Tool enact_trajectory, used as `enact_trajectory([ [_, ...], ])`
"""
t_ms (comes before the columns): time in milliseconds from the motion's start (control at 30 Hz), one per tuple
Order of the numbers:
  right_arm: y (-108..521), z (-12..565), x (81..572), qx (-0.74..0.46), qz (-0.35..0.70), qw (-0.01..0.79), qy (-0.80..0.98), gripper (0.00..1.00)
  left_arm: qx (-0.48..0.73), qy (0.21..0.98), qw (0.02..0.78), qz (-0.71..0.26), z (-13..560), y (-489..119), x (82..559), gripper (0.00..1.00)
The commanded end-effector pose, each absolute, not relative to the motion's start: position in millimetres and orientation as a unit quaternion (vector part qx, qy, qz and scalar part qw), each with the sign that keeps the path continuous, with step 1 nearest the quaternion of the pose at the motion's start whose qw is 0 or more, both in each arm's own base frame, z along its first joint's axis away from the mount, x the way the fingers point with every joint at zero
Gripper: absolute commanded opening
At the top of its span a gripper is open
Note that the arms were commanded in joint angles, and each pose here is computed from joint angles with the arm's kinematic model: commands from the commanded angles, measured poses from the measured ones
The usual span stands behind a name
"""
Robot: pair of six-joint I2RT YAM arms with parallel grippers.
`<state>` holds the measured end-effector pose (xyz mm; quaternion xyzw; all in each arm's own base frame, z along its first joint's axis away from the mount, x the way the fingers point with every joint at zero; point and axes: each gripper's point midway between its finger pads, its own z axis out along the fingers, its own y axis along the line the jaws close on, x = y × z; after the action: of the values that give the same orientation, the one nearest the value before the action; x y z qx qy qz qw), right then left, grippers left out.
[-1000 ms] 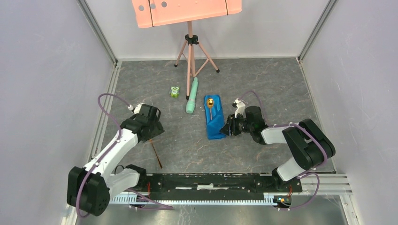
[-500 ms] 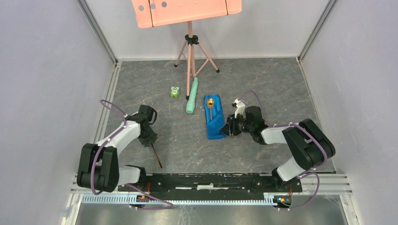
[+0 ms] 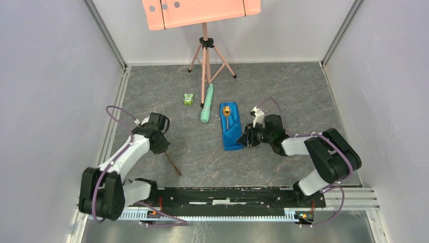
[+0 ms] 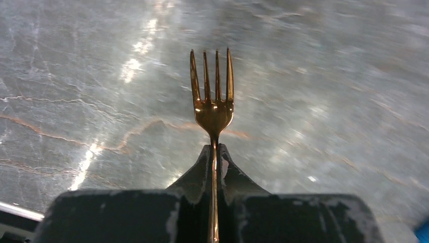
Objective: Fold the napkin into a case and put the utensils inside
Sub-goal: Pick up the fork from the corner of the board, then insert the fork into the folded napkin.
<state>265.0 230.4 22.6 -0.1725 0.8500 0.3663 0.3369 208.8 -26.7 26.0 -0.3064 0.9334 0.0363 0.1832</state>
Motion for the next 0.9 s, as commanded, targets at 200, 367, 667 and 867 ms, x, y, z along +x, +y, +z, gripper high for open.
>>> enact_trajectory([
  [200,220,1,254,-0.169,0.34,0.308,0.872,0.47,-0.163,0.902,0.396,-0.057,141,-115,267,0.02],
  [367,219,1,255,-0.167,0.338,0.31,0.873,0.5,-0.126,0.892,0.422,-0.101,155,-177,302,0.02],
  [667,219,9,251,-0.154,0.37,0.313,0.861,0.54,-0.07,0.873,0.466,-0.123,170,-284,358,0.02],
  [867,213,6,252,-0.145,0.367,0.313,0.864,0.55,-0.045,0.862,0.495,-0.102,174,-315,397,0.02],
])
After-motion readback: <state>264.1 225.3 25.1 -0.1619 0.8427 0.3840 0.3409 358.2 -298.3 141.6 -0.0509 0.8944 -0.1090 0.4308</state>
